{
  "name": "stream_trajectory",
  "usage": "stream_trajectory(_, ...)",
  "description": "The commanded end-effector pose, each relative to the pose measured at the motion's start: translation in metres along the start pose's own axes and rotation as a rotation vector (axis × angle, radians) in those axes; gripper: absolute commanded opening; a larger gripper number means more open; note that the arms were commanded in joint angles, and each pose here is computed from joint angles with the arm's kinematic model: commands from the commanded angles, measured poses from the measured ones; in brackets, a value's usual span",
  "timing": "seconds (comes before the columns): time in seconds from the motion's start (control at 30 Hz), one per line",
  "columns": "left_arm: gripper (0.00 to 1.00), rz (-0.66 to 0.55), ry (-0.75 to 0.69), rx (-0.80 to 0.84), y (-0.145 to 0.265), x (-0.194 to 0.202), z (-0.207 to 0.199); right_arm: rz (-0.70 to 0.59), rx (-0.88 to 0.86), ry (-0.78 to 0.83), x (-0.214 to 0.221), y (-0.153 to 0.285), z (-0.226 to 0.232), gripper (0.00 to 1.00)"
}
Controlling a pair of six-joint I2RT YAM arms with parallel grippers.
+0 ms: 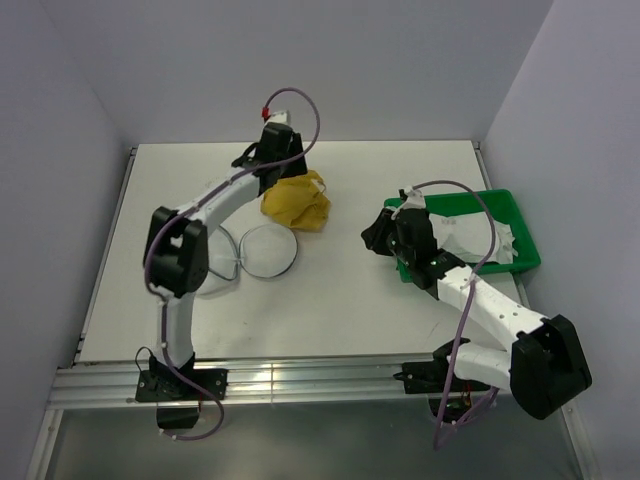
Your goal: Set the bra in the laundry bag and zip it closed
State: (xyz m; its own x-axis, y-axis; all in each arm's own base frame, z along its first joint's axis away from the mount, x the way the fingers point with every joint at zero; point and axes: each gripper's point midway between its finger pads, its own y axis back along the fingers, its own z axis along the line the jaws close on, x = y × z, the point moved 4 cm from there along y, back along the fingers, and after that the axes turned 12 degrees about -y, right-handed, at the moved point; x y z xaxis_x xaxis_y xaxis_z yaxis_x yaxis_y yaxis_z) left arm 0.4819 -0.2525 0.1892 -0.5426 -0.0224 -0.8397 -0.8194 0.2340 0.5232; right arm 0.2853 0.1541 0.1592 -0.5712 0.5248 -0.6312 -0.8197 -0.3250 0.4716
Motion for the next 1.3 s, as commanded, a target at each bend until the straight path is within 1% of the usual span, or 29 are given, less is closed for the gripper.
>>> stream_trajectory(0.0,0.59,0.055,-0.199,-0.079,-0.029,-0.009,0.010,-0.079,-0.146,-0.039,-0.011,0.011,0.024,0.34)
stream_trajectory(0.03,0.59,0.135,-0.236,-0.112,-0.049,0.016,0.018,-0.076,-0.146,-0.041,-0.008,0.013,0.021,0.34)
stream_trajectory(0.07,0.60,0.153,-0.259,-0.125,-0.054,0.016,0.020,-0.079,-0.148,-0.039,-0.008,0.013,0.021,0.34)
stream_trajectory(0.1,0.61,0.133,-0.279,-0.134,-0.055,0.002,0.018,-0.079,-0.150,-0.038,-0.008,0.014,0.021,0.34)
stream_trajectory(0.13,0.63,0.171,-0.301,-0.173,-0.065,0.015,0.026,-0.078,-0.150,-0.039,-0.007,0.014,0.020,0.34)
stream_trajectory(0.17,0.70,0.195,-0.326,-0.179,-0.065,0.020,0.027,-0.082,-0.151,-0.040,-0.008,0.014,0.021,0.34)
stream_trajectory(0.2,0.73,0.204,-0.332,-0.185,-0.067,0.021,0.030,-0.068,-0.174,-0.038,-0.006,0.014,0.024,0.34)
stream_trajectory(0.27,0.76,0.235,-0.350,-0.188,-0.069,0.030,0.034,-0.050,-0.193,-0.035,-0.003,0.014,0.028,0.35)
stream_trajectory(0.4,0.73,0.300,-0.378,-0.227,-0.075,0.052,0.044,-0.031,-0.198,-0.029,0.002,0.011,0.030,0.35)
stream_trajectory(0.5,0.58,0.336,-0.392,-0.234,-0.086,0.072,0.048,-0.036,-0.207,-0.023,0.001,0.012,0.033,0.35)
stream_trajectory(0.57,0.29,0.327,-0.385,-0.237,-0.090,0.075,0.048,-0.037,-0.223,-0.015,0.001,0.013,0.035,0.35)
stream_trajectory(0.6,0.01,0.289,-0.368,-0.249,-0.092,0.069,0.048,-0.036,-0.226,-0.013,0.002,0.013,0.036,0.35)
stream_trajectory(0.7,0.00,0.201,-0.321,-0.198,-0.082,0.048,0.037,-0.027,-0.223,-0.001,0.003,0.010,0.037,0.36)
stream_trajectory(0.73,0.00,0.124,-0.295,-0.177,-0.079,0.030,0.030,-0.024,-0.222,0.001,0.003,0.009,0.038,0.36)
stream_trajectory(0.77,0.00,0.089,-0.274,-0.160,-0.074,0.021,0.025,-0.025,-0.225,0.003,0.003,0.008,0.039,0.37)
stream_trajectory(0.8,0.00,0.041,-0.253,-0.137,-0.058,0.004,0.020,-0.025,-0.224,0.008,0.003,0.008,0.039,0.38)
stream_trajectory(0.87,0.00,-0.039,-0.207,-0.063,-0.043,-0.015,0.009,-0.041,-0.222,0.018,-0.004,0.010,0.043,0.40)
stream_trajectory(0.9,0.00,-0.115,-0.180,-0.021,-0.017,-0.043,0.000,-0.052,-0.221,0.028,-0.008,0.011,0.045,0.41)
stream_trajectory(0.93,0.00,-0.151,-0.165,0.058,-0.004,-0.055,-0.010,-0.075,-0.240,0.044,-0.018,0.015,0.054,0.44)
stream_trajectory(0.97,0.00,-0.228,-0.142,0.125,0.010,-0.072,-0.021,-0.082,-0.241,0.053,-0.022,0.017,0.056,0.48)
stream_trajectory(1.0,0.00,-0.280,-0.136,0.190,0.037,-0.085,-0.028,-0.102,-0.246,0.074,-0.028,0.019,0.059,0.51)
stream_trajectory(1.03,0.00,-0.324,-0.129,0.244,0.053,-0.094,-0.034,-0.133,-0.270,0.085,-0.040,0.025,0.068,0.55)
stream_trajectory(1.07,0.00,-0.357,-0.135,0.377,0.068,-0.094,-0.049,-0.141,-0.285,0.092,-0.045,0.028,0.071,0.61)
stream_trajectory(1.1,0.00,-0.423,-0.138,0.447,0.101,-0.112,-0.056,-0.143,-0.310,0.099,-0.053,0.031,0.075,0.62)
stream_trajectory(1.13,0.00,-0.457,-0.142,0.506,0.118,-0.117,-0.062,-0.156,-0.373,0.093,-0.075,0.042,0.081,0.64)
stream_trajectory(1.17,0.00,-0.486,-0.148,0.610,0.134,-0.114,-0.071,-0.164,-0.407,0.084,-0.087,0.049,0.084,0.66)
stream_trajectory(1.2,0.00,-0.548,-0.152,0.667,0.165,-0.126,-0.075,-0.173,-0.454,0.066,-0.100,0.058,0.088,0.68)
stream_trajectory(1.23,0.00,-0.582,-0.155,0.717,0.182,-0.129,-0.077,-0.182,-0.544,0.086,-0.120,0.077,0.093,0.73)
stream_trajectory(1.27,0.00,-0.567,-0.155,0.813,0.195,-0.118,-0.082,-0.218,-0.604,0.108,-0.133,0.089,0.100,0.75)
